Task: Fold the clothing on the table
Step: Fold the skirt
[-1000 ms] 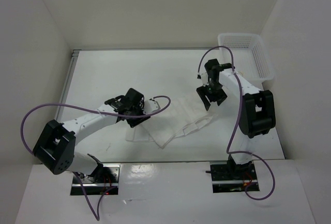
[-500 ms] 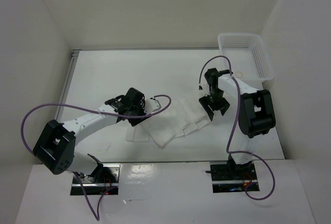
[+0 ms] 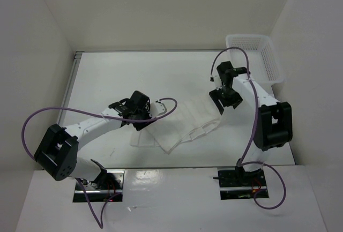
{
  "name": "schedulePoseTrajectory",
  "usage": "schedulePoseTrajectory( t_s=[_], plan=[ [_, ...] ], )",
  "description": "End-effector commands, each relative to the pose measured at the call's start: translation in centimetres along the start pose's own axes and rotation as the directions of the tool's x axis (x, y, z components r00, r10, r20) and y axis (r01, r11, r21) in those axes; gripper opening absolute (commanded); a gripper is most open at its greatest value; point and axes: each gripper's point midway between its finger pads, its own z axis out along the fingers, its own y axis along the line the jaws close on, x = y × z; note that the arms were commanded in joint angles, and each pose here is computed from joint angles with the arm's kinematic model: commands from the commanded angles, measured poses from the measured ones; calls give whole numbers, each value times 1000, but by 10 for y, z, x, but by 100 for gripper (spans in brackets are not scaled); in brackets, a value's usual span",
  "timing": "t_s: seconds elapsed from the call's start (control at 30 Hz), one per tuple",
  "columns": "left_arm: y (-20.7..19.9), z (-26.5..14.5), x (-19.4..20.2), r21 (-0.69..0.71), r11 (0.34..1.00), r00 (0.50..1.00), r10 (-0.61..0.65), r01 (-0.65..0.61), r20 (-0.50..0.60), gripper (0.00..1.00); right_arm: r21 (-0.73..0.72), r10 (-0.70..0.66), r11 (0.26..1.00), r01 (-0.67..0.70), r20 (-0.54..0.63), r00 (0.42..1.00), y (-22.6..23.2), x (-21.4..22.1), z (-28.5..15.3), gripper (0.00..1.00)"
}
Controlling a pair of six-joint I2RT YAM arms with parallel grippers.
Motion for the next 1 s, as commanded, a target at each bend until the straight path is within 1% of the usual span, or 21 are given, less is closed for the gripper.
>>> schedulePoseTrajectory(
  t_s=[0.0,0.1,0.13,0.2,0.33,0.37,0.43,0.47,0.5,0.53,0.6,0.63,0.67,0.7,0.73,0.77,0.8,0.83,0.87,0.93,0.97],
  plan=[
    [5,-9,-23,-16,999,997,-41,42,66,49,69,96,991,-113,214,972,-30,-30,-44,75],
    [6,-8,-25,-14,999,997,-50,51,64,49,65,145,985,-160,199,969,-33,-18,-21,75],
    [4,-6,-21,-6,998,997,-61,61,48,49,64,145,985,-159,190,971,-31,-14,-14,75],
    [6,-7,-25,-11,998,997,-60,61,58,49,44,152,986,-161,157,976,-24,-3,2,75],
    [9,-7,-23,-29,996,996,-82,84,40,49,-28,135,991,-132,202,970,-13,-16,0,73],
    [10,-9,-26,-29,996,996,-82,84,41,49,-104,135,988,-114,230,964,-1,-25,-5,72],
    [16,-14,-32,-53,993,993,-106,108,51,49,-168,57,986,-1,329,943,16,-46,-36,72],
    [16,-15,-33,-52,993,993,-106,108,48,49,-197,1,977,82,387,922,36,-63,-52,72],
    [23,-22,-38,-67,988,988,-137,142,74,49,-182,-47,974,135,422,905,44,-69,-63,73],
    [32,-29,-36,-79,982,983,-164,171,85,49,-178,-77,969,172,442,894,55,-75,-69,73],
    [48,-48,-42,-99,966,965,-226,240,135,54,-173,-164,950,262,437,884,84,-82,-67,73],
    [55,-55,-44,-99,953,950,-267,285,163,57,-169,-189,944,283,426,885,93,-82,-63,73],
    [71,-66,-32,-125,928,927,-328,352,180,61,-174,-227,930,322,416,881,114,-84,-56,73],
    [83,-75,-31,-139,908,908,-362,394,209,72,-170,-246,925,339,410,878,124,-86,-52,73],
    [88,-85,-28,-133,887,883,-405,442,237,78,-183,-255,920,347,395,883,135,-84,-47,73],
    [105,-95,-14,-161,845,848,-461,509,260,83,-174,-264,920,352,388,883,144,-85,-40,73],
    [111,-102,-7,-166,821,825,-494,546,274,87,-166,-297,912,375,364,883,158,-81,-31,73],
    [116,-112,-6,-160,798,797,-519,581,309,95,-179,-294,912,370,342,892,166,-76,-25,73],
    [125,-120,9,-178,756,764,-561,629,318,99,-168,-302,912,374,343,890,173,-79,-20,73],
    [133,-132,20,-201,711,729,-593,673,343,99,-177,-306,912,371,312,900,177,-71,-8,73],
    [140,-140,33,-222,670,698,-622,709,353,99,-170,-287,920,353,320,903,177,-74,-6,73]
  ],
)
